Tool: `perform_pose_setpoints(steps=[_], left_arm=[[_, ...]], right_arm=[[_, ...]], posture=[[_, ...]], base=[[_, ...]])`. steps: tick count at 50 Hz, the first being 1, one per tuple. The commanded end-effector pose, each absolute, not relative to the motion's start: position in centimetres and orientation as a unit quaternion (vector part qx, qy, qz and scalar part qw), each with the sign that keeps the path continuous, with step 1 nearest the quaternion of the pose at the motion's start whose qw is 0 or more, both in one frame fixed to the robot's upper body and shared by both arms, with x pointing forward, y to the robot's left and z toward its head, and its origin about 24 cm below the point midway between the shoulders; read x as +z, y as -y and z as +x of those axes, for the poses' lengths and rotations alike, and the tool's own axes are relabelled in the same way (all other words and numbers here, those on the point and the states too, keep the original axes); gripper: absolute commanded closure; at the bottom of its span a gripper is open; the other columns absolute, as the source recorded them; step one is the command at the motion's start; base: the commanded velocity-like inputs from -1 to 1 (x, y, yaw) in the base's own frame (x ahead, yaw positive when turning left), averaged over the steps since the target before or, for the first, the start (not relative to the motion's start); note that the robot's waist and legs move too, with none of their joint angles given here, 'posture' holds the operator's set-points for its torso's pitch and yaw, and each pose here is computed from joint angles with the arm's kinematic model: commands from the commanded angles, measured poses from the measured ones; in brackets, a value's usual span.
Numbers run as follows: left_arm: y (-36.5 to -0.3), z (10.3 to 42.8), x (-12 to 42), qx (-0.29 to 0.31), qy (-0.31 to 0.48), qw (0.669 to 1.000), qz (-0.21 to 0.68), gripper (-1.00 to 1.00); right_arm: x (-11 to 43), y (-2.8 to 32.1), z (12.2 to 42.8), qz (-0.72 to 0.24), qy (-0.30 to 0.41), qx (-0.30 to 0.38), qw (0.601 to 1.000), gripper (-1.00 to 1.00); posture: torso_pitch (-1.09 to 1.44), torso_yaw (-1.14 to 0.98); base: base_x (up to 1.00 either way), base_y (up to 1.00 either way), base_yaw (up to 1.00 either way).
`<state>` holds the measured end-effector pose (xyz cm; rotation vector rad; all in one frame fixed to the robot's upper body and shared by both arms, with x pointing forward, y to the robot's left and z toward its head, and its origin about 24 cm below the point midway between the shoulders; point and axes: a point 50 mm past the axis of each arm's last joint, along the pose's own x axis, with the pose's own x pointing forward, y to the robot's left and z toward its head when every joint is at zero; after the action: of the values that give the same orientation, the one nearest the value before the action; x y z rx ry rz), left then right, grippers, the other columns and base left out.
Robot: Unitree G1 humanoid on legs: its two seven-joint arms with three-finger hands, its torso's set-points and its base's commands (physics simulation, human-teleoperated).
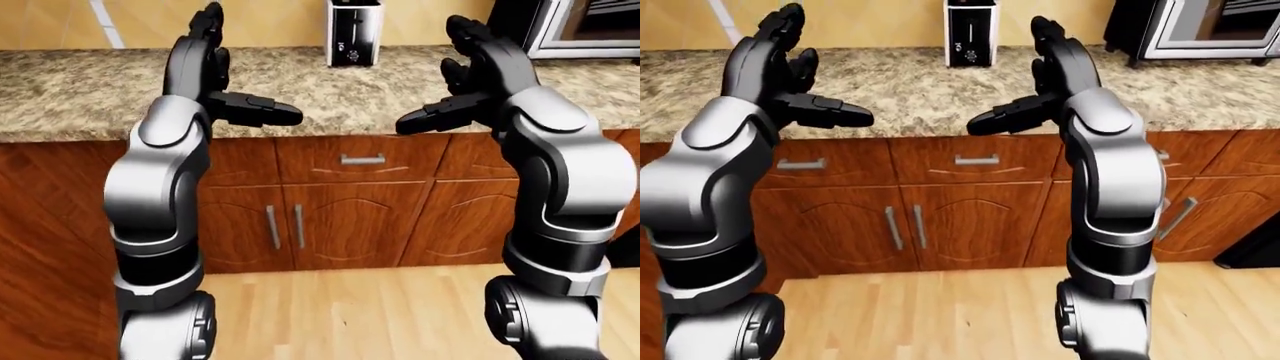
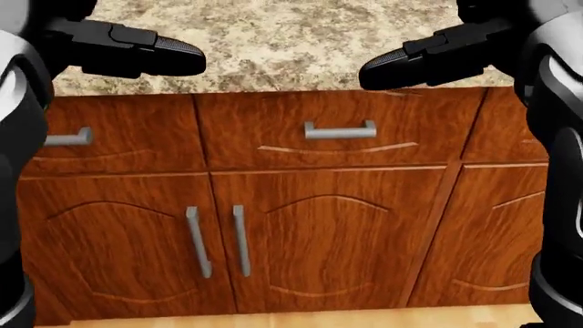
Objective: Push down the lever of the toaster to turn it on.
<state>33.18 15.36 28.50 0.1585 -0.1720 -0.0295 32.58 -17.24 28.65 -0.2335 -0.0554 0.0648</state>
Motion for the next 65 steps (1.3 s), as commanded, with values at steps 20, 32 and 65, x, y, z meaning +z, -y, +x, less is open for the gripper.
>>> perform_pose_setpoints(steps=[20, 32, 65], left_arm=[[-16.24, 32.01, 31.56, 0.009, 0.152, 0.985, 0.076, -1.00], [-16.36, 31.97, 31.53, 0.010, 0.152, 0.986, 0.075, -1.00], [-16.68, 31.80, 31.86, 0.014, 0.155, 0.985, 0.072, -1.00]], right_arm=[[30.82, 16.70, 31.60, -0.123, 0.088, 0.039, 0.988, -1.00], [31.00, 16.66, 31.53, -0.122, 0.088, 0.040, 0.988, -1.00], [31.34, 16.52, 31.51, -0.121, 0.091, 0.042, 0.988, -1.00]], posture=[[0.00, 0.00], [0.00, 0.00], [0.00, 0.00]], base=[[0.12, 0.00, 0.00], [0.08, 0.00, 0.00], [0.08, 0.00, 0.00]])
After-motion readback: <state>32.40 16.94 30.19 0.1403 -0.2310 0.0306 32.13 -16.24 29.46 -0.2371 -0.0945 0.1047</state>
